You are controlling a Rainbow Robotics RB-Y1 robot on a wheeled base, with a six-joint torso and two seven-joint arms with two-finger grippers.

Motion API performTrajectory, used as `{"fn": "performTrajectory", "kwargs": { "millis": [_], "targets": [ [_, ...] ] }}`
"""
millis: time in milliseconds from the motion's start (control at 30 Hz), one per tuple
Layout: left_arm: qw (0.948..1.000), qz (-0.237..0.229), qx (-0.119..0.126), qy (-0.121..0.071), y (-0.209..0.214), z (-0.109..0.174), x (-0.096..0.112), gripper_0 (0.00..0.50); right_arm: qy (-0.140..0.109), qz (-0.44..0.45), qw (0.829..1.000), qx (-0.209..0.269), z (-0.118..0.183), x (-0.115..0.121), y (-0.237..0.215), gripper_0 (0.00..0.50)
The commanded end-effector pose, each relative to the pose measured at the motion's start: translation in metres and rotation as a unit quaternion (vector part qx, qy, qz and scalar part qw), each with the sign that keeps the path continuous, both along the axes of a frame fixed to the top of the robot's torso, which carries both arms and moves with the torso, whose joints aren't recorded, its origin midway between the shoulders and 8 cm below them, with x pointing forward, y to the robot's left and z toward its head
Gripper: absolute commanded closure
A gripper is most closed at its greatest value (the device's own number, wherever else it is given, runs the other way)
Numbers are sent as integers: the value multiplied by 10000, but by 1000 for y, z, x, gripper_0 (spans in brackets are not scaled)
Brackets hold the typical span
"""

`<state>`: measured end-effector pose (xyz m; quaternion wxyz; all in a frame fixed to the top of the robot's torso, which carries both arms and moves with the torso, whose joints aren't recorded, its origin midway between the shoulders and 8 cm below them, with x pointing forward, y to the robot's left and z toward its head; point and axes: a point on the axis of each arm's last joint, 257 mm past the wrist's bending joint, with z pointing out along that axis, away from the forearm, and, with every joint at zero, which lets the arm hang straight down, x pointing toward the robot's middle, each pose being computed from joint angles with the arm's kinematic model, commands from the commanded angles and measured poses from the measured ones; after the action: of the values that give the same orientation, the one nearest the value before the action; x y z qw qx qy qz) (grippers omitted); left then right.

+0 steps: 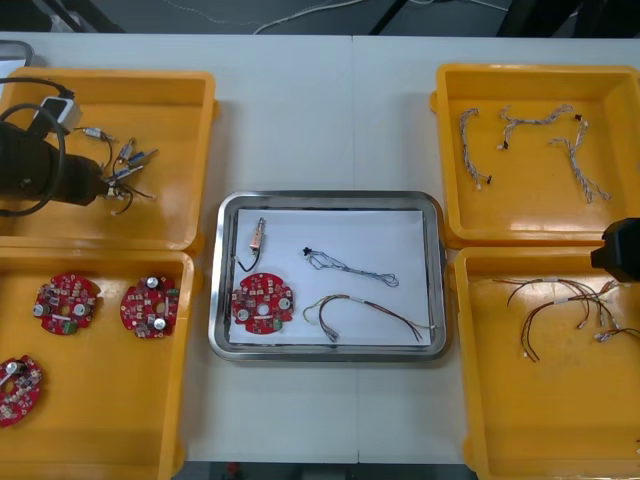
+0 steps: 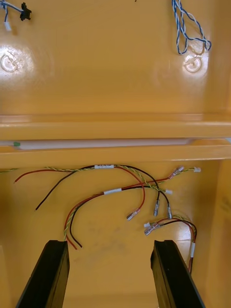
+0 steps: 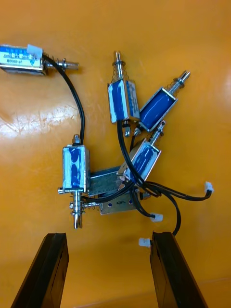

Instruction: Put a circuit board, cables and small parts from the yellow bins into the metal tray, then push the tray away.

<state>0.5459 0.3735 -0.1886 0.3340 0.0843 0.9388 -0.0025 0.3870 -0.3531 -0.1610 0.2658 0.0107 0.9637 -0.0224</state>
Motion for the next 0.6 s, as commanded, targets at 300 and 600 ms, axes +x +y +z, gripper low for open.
{"fn": "performTrajectory", "kwargs": {
  "millis": [300,600],
  "targets": [
    [9845,-1435,988,-181,29,2,-4,0,-101,-211,9997,39,11,-9,-8,0],
    [9771,-1786,1100,-354,40,2,6,0,-101,-165,9998,67,12,-9,-5,0]
  ]
}}
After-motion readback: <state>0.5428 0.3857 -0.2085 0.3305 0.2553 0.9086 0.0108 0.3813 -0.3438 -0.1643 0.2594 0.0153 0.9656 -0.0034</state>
